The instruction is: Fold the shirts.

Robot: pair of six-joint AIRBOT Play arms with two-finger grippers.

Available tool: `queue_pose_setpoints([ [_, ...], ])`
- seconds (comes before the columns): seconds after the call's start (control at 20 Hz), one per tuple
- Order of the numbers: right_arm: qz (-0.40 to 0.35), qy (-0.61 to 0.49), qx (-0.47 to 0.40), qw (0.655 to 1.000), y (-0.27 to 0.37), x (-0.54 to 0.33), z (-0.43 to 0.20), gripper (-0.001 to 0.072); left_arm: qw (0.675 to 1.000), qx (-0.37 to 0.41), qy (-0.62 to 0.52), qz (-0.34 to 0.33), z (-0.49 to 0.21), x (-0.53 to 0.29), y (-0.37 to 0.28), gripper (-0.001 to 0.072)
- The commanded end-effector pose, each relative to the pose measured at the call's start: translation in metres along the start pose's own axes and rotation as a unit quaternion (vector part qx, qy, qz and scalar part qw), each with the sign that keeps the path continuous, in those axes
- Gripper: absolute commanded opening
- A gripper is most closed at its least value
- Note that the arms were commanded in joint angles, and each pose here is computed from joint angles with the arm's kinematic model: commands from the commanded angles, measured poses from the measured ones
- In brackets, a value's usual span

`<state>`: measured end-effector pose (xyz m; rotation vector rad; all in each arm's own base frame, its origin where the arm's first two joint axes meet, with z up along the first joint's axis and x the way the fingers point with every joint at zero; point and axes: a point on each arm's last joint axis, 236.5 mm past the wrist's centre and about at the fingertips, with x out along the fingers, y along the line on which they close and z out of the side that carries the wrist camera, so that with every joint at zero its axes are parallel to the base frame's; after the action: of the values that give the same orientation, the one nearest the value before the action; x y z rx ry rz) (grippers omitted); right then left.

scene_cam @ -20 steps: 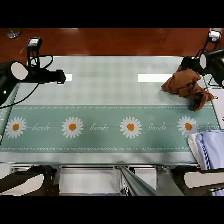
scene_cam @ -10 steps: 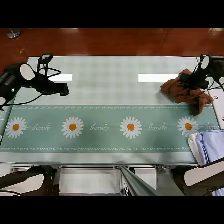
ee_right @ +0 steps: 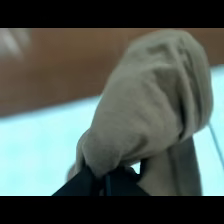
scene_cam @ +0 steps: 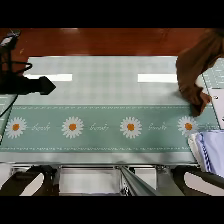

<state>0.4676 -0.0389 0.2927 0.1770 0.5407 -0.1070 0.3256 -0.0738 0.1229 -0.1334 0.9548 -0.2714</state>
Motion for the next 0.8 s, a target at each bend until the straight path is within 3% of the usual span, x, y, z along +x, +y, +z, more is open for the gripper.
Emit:
queue_pose_setpoints([
  [0.0,0.053,-0.119,-0.036,0.991,0.043,-0.103,0.048,0.0023,0.998,0.004,-0.039,-0.057,-0.032,-0.030,-0.039,0.0698],
  [0.15,0.086,-0.204,-0.054,0.974,0.064,-0.171,0.072,0.0023,0.998,-0.009,-0.026,-0.063,-0.056,-0.025,-0.042,0.0698],
  [0.35,0.132,-0.232,-0.081,0.960,0.087,-0.227,0.065,0.0023,0.997,-0.018,-0.039,-0.060,-0.051,-0.019,-0.039,0.0698],
  [0.55,0.217,-0.094,-0.130,0.963,0.143,-0.195,-0.011,0.0023,0.996,-0.023,-0.066,-0.056,-0.034,-0.014,-0.035,0.0698],
  [0.75,0.304,0.087,-0.129,0.940,0.225,-0.109,-0.154,0.0023,0.996,-0.030,-0.074,-0.046,-0.022,0.002,-0.027,0.0698],
])
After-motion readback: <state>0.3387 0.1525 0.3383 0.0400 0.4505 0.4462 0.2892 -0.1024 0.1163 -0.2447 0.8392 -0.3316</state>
